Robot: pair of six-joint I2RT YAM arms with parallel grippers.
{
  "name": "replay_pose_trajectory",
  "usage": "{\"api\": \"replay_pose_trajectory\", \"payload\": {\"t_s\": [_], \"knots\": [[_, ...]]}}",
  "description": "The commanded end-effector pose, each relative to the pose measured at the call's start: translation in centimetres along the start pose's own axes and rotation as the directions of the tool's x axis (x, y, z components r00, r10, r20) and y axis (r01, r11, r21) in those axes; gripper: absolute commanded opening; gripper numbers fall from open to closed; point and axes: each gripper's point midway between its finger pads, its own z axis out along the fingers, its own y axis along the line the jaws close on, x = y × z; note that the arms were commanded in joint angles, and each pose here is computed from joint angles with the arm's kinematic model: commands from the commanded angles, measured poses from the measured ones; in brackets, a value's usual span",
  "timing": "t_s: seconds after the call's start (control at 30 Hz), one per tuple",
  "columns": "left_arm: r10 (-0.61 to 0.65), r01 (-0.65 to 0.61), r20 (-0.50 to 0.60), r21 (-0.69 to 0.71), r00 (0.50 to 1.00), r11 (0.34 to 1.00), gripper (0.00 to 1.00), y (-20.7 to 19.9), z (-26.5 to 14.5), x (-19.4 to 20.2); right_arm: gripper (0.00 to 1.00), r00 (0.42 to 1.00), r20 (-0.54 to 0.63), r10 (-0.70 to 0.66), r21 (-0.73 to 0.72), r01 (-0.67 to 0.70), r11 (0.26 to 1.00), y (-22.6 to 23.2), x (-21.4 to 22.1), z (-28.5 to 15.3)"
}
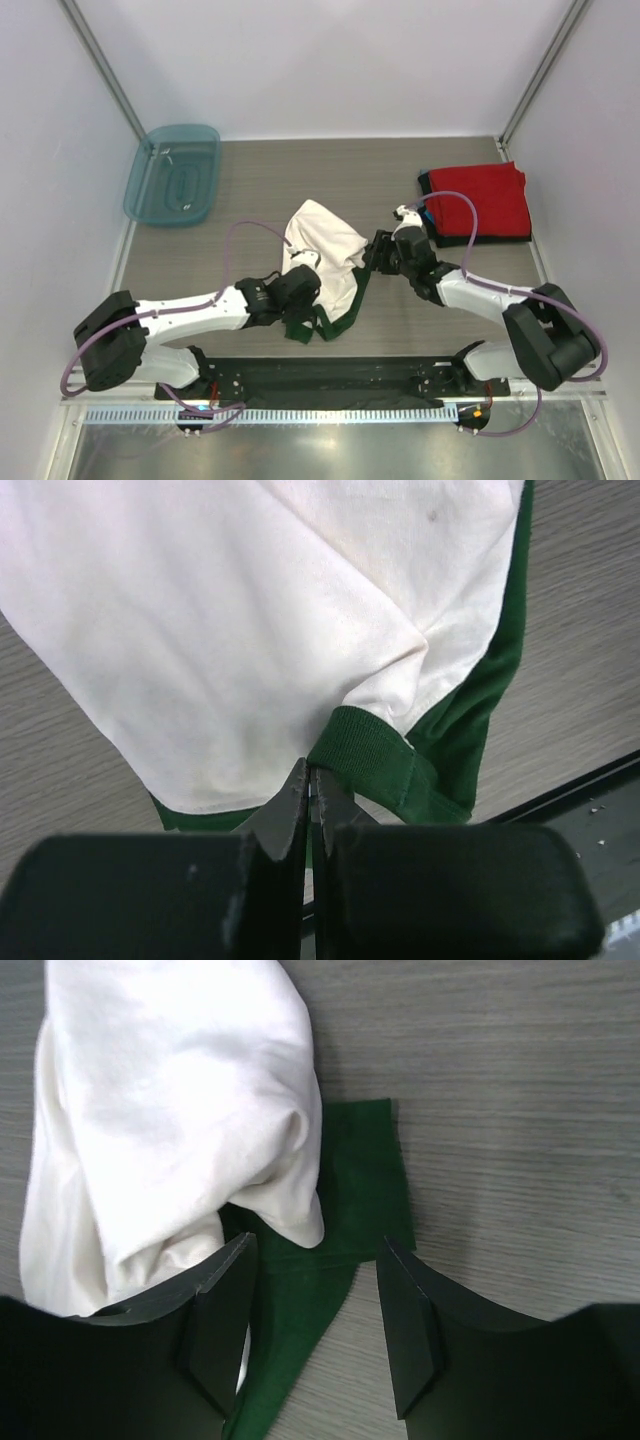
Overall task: Fold and stack the t-shirts
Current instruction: Flatten the tshirt out
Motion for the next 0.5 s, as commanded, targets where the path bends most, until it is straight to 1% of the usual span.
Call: {"api": "replay_pose_trajectory", "payload": {"t_s": [0.0,0.03,0.13,0.2,0.27,0.4,0.47], "knots": [[-0.057,0.051,0.054,0.09,0.997,0.995,0.0,-1.6,-0.8,-1.3,0.57,1.0,-0.014,0.019,-0.017,-0.019,1.0,1.0,-0.5,1.0],[-0.06,0.055,0.051,0.086,0.997,0.995,0.0,-1.5,-0.8,-1.2,0.57,0.999,-0.037,0.016,0.001,-0.016,1.0,0.5,0.2,1.4],[-0.066,0.062,0.047,0.088,0.997,0.994,0.0,-1.4,-0.8,-1.1,0.56,0.998,-0.049,0.027,0.025,-0.026,0.999,0.1,0.6,1.5],[-0.071,0.066,0.044,0.094,0.997,0.993,0.0,-1.4,-0.7,-0.8,0.56,0.999,-0.036,0.027,0.034,-0.026,0.999,-0.1,0.4,1.3],[-0.075,0.07,0.047,0.094,0.996,0.993,0.0,-1.3,-0.7,-0.8,0.55,1.0,-0.001,0.027,0.073,-0.027,0.997,-0.7,-0.5,1.0],[-0.079,0.074,0.06,0.093,0.995,0.993,0.0,-1.1,-1.0,-0.9,0.49,0.999,0.021,0.043,0.105,-0.044,0.993,-1.8,-0.8,0.5],[-0.077,0.072,0.059,0.09,0.995,0.993,0.0,-1.0,-1.1,-0.8,0.49,0.999,0.023,0.047,0.119,-0.049,0.992,-2.1,-0.8,0.6]]}}
